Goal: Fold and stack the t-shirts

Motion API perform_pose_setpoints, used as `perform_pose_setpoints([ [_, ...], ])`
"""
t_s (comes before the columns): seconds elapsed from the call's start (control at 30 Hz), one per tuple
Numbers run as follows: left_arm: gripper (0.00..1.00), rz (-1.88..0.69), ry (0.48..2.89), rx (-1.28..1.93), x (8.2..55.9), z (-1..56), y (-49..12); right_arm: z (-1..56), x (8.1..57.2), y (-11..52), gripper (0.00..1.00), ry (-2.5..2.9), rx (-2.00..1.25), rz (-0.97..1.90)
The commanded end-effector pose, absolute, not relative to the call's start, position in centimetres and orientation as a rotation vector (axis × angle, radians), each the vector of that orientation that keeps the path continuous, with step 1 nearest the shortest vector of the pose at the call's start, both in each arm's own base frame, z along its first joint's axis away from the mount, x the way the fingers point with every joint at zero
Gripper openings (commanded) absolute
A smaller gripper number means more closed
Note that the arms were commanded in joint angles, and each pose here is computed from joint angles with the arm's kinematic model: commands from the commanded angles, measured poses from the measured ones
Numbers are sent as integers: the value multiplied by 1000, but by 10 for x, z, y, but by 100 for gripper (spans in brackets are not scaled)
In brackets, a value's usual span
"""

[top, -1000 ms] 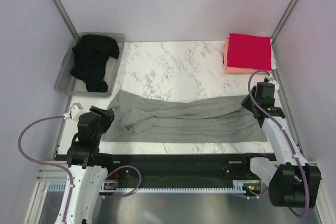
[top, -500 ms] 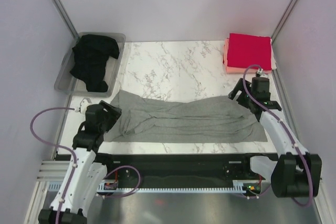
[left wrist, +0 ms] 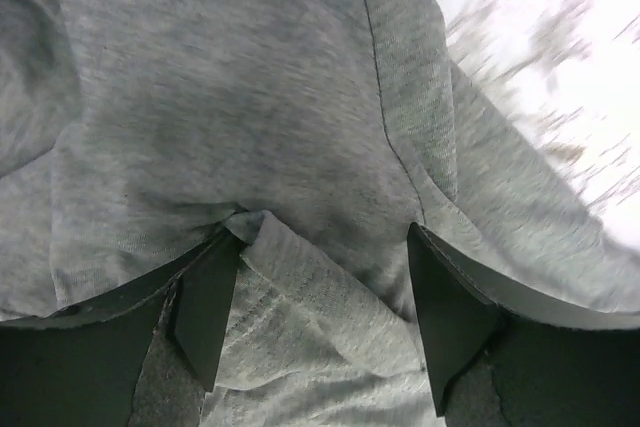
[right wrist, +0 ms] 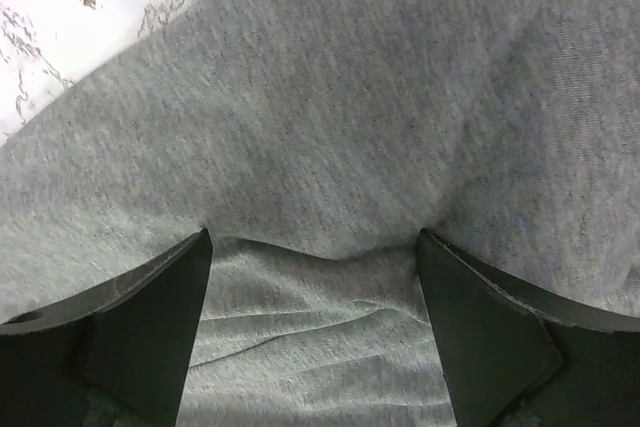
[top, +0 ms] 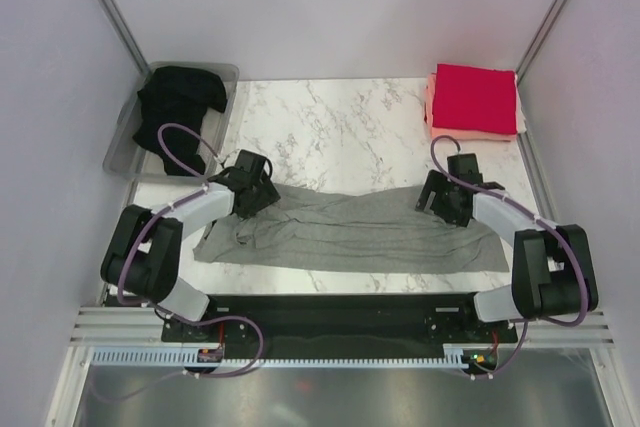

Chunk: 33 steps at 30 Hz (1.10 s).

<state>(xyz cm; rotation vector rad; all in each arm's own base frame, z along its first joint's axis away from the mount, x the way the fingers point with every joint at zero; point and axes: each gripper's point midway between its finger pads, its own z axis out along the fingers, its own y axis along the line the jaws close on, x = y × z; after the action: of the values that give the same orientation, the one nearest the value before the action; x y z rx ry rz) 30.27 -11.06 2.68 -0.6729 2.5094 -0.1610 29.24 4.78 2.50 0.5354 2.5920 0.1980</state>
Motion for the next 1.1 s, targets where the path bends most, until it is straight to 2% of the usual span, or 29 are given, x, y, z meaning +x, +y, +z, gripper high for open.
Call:
perform_pose_setpoints([
  [0.0, 75, -147, 2481, -621, 341, 23, -121, 18, 269, 55, 92, 2647, 548, 235],
  [0.1, 75, -164, 2490, -612, 365, 21, -134, 18, 249, 73, 92, 2670, 554, 392],
  [0.13, 75, -129, 2552, -611, 364, 2, -135, 19, 244, 79, 92, 2669, 577, 436],
  [0.23, 75, -178, 2542, -616, 396, 10, -154, 25, 227, 102, 93, 2660, 605, 572],
  [0.43, 75, -294, 2540, -664, 470, 15, -198, 42, 192, 168, 95, 2601, 647, 897],
  [0.47, 75, -342, 2503, -666, 493, 33, -209, 52, 197, 183, 95, 2543, 702, 976],
  [0.5, 75, -352, 2557, -687, 497, 7, -217, 58, 184, 203, 96, 2554, 628, 1033],
  [0.53, 75, -421, 2499, -675, 524, 31, -234, 68, 184, 218, 96, 2521, 607, 1093],
  [0.57, 75, -440, 2497, -677, 533, 31, -242, 74, 183, 228, 96, 2501, 633, 1125],
  [0.6, 75, -422, 2556, -692, 533, 3, -247, 85, 170, 251, 96, 2522, 547, 1180],
  [0.67, 75, -535, 2478, -643, 564, 31, -275, 100, 165, 274, 97, 2509, 474, 1216],
  [0.7, 75, -551, 2488, -631, 570, 14, -284, 113, 156, 296, 98, 2513, 398, 1240],
  [0.8, 76, -834, 2331, -453, 605, 65, -329, 132, 141, 330, 98, 2523, 254, 1266],
  [0.87, 81, -943, 2269, -314, 608, 86, -343, 131, 136, 333, 98, 2540, 206, 1225],
  [1.0, 89, -955, 2073, -121, 616, 170, -336, 140, 146, 319, 98, 2506, 110, 1075],
  [1.03, 90, -930, 2055, -110, 617, 181, -326, 134, 155, 305, 98, 2497, 74, 943],
  [1.07, 95, -918, 1994, -73, 613, 221, -318, 136, 160, 300, 98, 2494, 48, 888],
])
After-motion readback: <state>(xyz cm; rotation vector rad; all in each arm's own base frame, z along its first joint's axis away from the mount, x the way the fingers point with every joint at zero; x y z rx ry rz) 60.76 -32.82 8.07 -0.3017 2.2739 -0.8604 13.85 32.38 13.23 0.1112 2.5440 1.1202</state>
